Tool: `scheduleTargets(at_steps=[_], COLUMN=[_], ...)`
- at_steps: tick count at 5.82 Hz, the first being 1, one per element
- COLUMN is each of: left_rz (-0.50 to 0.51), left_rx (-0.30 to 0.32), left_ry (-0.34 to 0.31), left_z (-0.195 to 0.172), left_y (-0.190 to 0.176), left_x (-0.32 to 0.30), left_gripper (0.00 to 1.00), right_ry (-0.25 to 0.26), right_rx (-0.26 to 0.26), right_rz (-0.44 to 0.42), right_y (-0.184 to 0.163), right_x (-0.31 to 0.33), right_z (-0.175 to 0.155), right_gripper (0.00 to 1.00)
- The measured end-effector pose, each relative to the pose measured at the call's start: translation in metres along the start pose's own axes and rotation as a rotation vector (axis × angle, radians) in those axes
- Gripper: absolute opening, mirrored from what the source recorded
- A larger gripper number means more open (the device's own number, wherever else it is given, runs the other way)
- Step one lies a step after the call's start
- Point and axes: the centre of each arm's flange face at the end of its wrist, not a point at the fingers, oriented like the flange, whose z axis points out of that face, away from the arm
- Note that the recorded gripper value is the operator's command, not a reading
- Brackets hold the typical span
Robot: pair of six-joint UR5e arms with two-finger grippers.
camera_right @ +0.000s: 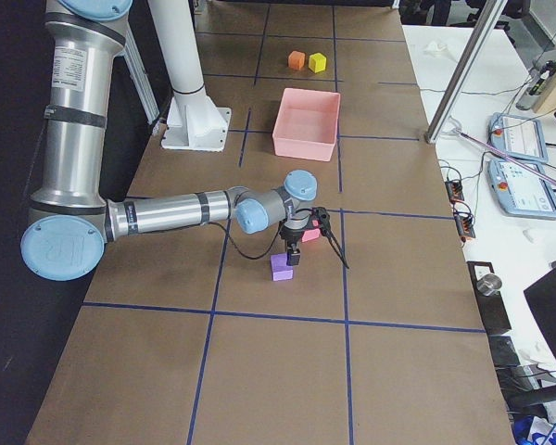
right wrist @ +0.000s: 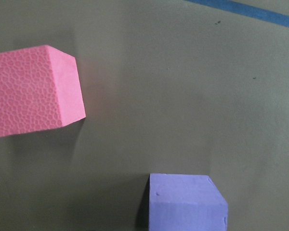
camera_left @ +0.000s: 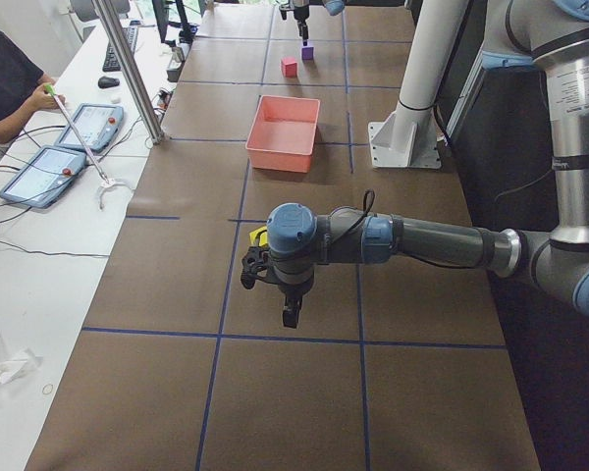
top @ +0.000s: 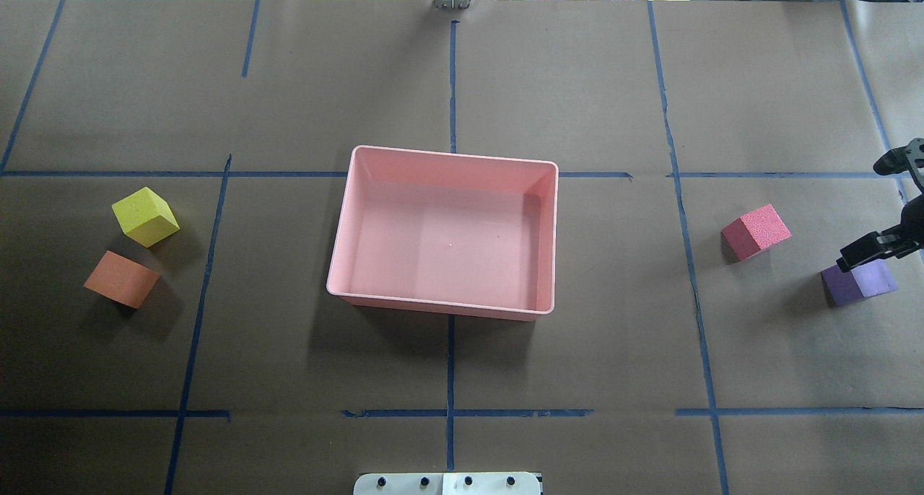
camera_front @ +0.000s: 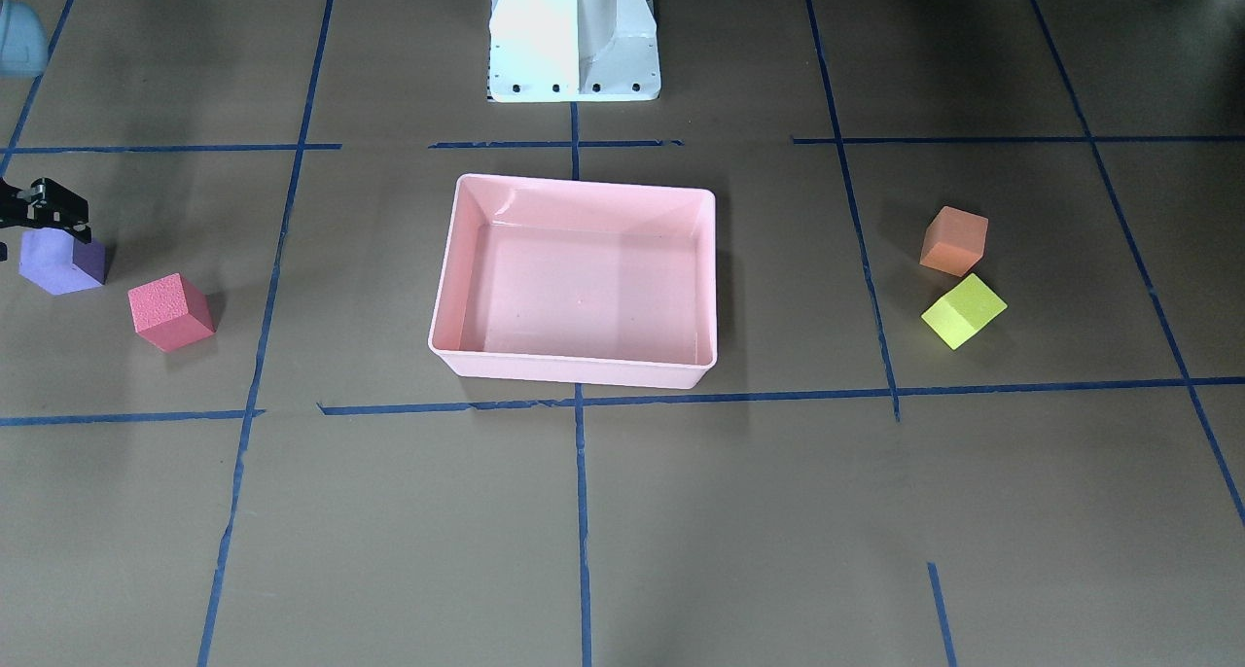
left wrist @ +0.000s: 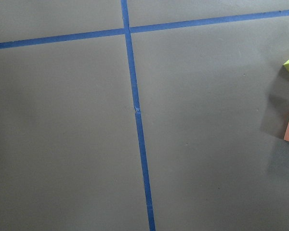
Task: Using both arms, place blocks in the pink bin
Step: 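Lower the right gripper onto the purple cube and close it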
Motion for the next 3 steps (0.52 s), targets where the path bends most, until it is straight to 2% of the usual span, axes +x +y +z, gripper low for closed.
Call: scheduleTargets(at_steps=[3], left_rz=[0.003], left_rx=[0.003], left_ry=[0.0], left_z=[-0.001], left_y=[0.0], left_x=[0.001], left_gripper=[1.0], right_ry=[0.057], right_rx=[-0.051], right_rz=[-0.003], right_y=[0.0], right_x=[0.005], right_z=[0.036], right_gripper=[0.96])
